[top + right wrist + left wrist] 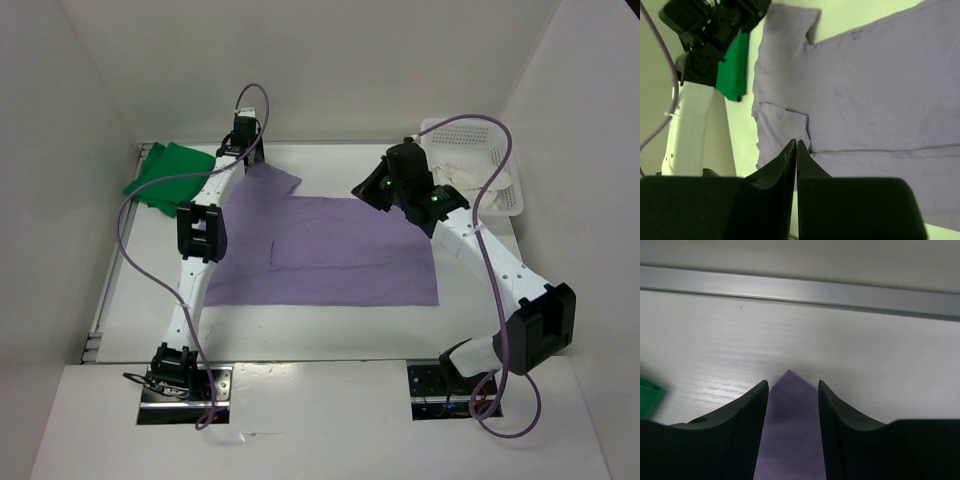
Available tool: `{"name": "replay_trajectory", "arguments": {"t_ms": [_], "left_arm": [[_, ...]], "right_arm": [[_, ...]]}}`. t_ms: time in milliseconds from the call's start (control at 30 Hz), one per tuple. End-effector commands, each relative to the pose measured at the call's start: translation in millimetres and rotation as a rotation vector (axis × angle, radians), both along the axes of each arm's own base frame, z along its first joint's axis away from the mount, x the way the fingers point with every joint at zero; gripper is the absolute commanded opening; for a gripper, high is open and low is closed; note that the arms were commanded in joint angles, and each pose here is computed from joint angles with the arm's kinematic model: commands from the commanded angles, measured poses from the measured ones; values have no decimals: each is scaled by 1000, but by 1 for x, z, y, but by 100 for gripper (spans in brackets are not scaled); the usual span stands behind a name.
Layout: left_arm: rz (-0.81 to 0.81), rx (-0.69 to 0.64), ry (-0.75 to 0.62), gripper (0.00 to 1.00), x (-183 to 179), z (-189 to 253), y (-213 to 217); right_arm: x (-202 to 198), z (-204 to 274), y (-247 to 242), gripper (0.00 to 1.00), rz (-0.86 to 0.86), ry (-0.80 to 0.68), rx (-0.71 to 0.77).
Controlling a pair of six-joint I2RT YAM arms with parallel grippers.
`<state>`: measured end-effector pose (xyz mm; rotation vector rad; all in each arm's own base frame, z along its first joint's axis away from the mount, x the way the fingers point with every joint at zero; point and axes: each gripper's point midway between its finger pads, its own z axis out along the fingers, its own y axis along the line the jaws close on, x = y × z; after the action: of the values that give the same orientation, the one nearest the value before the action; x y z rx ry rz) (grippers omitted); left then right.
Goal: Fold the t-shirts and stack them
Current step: Grap the side of the flattened tshirt furthest away from the robot with both arms
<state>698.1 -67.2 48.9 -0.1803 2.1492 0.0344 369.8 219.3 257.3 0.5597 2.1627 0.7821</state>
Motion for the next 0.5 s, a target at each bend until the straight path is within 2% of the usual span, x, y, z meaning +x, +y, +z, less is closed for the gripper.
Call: {"name": "replay_trajectory", "arguments": {"t_ms": [0, 233, 367, 467], "left_arm": [[-50, 20, 5, 52, 2, -3, -5], [-59, 15, 13, 50, 1, -9, -7], [-80, 11, 15, 49, 1, -9, -10], [-94, 13, 14, 44, 2, -12, -11]], "right_arm": [[-4, 10, -22, 6, -32, -13, -21], [-9, 9, -36, 6, -55, 7, -24], [-12, 36, -46, 6, -68, -36, -30], [-10, 43, -56, 6, -92, -42, -43]]}}
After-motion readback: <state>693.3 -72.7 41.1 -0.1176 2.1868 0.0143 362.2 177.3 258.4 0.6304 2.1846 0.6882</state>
